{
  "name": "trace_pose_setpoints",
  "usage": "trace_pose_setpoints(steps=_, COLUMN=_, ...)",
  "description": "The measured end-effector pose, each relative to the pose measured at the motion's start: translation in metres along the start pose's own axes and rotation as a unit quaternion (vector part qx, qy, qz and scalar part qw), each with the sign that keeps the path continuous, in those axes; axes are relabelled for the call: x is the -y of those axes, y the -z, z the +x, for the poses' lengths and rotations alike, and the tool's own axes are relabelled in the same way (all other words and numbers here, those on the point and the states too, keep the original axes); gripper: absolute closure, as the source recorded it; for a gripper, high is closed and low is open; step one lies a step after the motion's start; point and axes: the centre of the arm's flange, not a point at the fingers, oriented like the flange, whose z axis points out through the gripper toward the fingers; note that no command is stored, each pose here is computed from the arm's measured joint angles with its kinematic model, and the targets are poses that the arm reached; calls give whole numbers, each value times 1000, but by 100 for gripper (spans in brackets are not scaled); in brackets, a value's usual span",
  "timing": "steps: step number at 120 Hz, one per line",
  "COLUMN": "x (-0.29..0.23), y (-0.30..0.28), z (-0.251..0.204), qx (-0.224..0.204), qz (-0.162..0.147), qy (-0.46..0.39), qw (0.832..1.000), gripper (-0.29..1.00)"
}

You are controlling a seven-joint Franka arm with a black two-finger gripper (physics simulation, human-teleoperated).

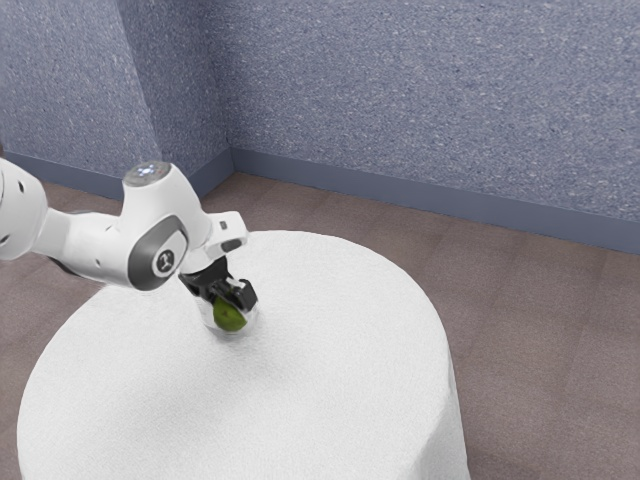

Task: Place the pear in the bowl.

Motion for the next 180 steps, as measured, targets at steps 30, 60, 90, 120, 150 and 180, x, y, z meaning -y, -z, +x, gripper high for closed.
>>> trace_pose_setpoints(steps=30, x=32, y=22, z=35, qx=-3, qz=27, qy=12, qw=1000, gripper=40)
trace_pose_setpoints(steps=60, x=39, y=2, z=58, qx=17, qz=46, qy=12, qw=999, gripper=38)
trace_pose_setpoints(steps=90, x=40, y=-27, z=53, qx=44, qz=53, qy=14, qw=998, gripper=36)
trace_pose_setpoints(steps=120, x=34, y=-28, z=54, qx=45, qz=47, qy=7, qw=998, gripper=15)
trace_pose_setpoints(steps=150, x=18, y=4, z=56, qx=42, qz=32, qy=-8, qw=999, gripper=6)
trace_pose_setpoints(steps=180, x=5, y=125, z=107, qx=55, qz=13, qy=-16, qw=998, gripper=3)
